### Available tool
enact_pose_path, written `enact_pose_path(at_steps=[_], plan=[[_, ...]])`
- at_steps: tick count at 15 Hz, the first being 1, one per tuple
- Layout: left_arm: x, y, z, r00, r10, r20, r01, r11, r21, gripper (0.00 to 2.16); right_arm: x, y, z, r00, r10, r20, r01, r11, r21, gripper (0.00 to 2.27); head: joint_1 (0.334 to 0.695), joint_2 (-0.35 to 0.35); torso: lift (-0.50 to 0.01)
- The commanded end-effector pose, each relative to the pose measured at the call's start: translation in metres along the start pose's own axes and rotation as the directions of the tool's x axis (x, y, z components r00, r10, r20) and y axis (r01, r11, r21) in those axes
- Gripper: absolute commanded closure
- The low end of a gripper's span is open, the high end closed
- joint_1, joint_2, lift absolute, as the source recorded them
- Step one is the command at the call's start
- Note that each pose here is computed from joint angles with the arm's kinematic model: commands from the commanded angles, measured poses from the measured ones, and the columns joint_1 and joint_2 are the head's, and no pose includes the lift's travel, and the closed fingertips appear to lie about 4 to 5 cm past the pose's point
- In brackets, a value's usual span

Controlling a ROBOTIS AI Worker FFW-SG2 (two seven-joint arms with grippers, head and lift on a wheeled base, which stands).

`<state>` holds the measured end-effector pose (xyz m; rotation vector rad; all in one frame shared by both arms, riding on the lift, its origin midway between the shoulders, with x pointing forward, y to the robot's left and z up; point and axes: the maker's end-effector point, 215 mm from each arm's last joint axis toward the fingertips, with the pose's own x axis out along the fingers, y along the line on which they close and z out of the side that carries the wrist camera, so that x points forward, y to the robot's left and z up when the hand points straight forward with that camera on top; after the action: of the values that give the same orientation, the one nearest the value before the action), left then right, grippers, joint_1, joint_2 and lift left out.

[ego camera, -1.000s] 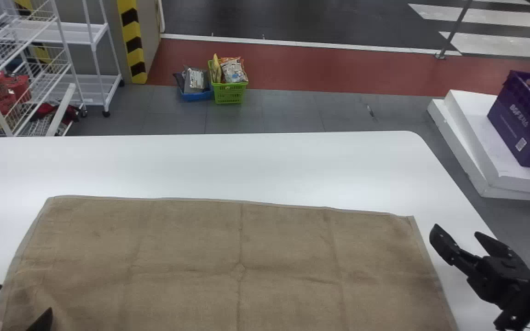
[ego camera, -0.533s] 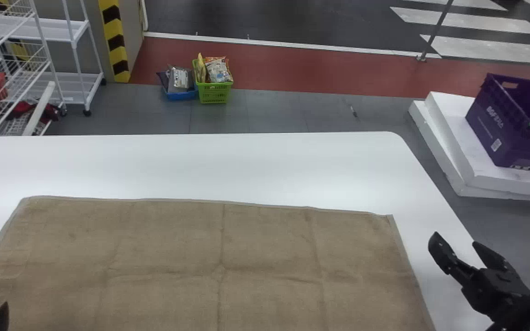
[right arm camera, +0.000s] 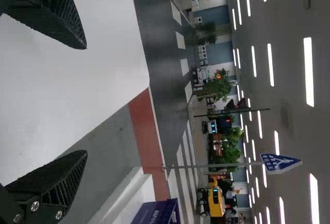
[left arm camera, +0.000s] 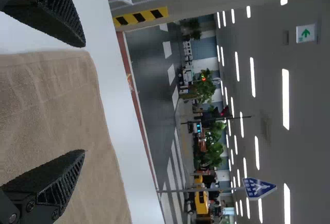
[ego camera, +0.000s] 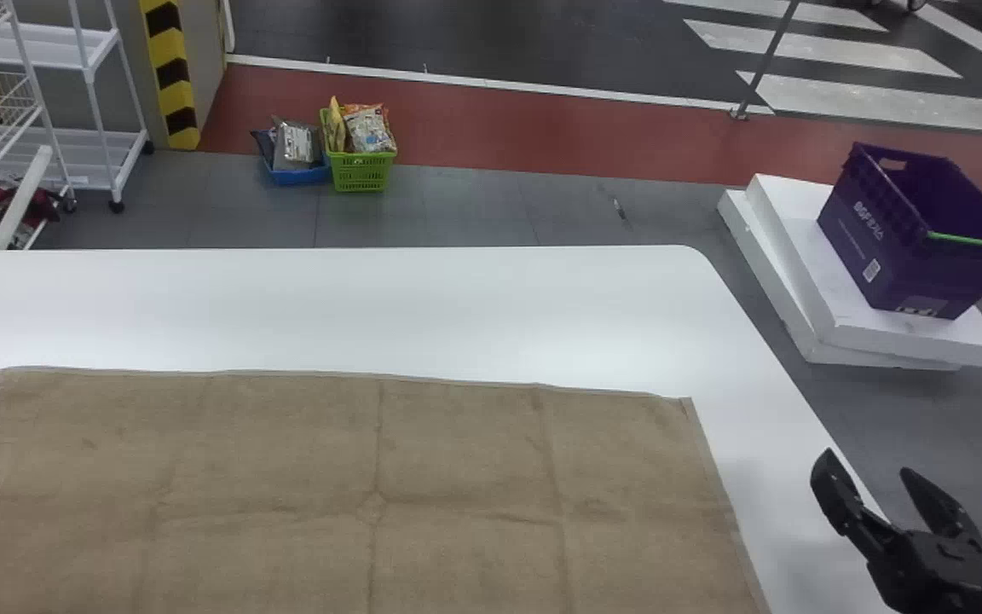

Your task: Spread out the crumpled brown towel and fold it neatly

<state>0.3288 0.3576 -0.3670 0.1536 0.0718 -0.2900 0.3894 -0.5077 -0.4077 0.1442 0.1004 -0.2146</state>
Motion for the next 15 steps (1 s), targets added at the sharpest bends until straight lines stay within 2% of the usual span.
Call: enact_pose_path(at_steps=[1,15], plan=[[-0.002,0.003,-0.001,1.0,0.008,-0.001,-0.008,1.0,-0.003,0.08,-0.005,-0.003,0.002,1.0,-0.005,0.011,0.005,1.0,0.0,0.08,0.695,-0.237,-0.128],[-0.002,0.0,-0.007,1.0,0.0,-0.014,0.0,1.0,-0.008,0.08,0.004,0.005,0.013,1.0,0.009,0.027,-0.009,1.0,-0.001,0.09,0.695,-0.242,-0.128]])
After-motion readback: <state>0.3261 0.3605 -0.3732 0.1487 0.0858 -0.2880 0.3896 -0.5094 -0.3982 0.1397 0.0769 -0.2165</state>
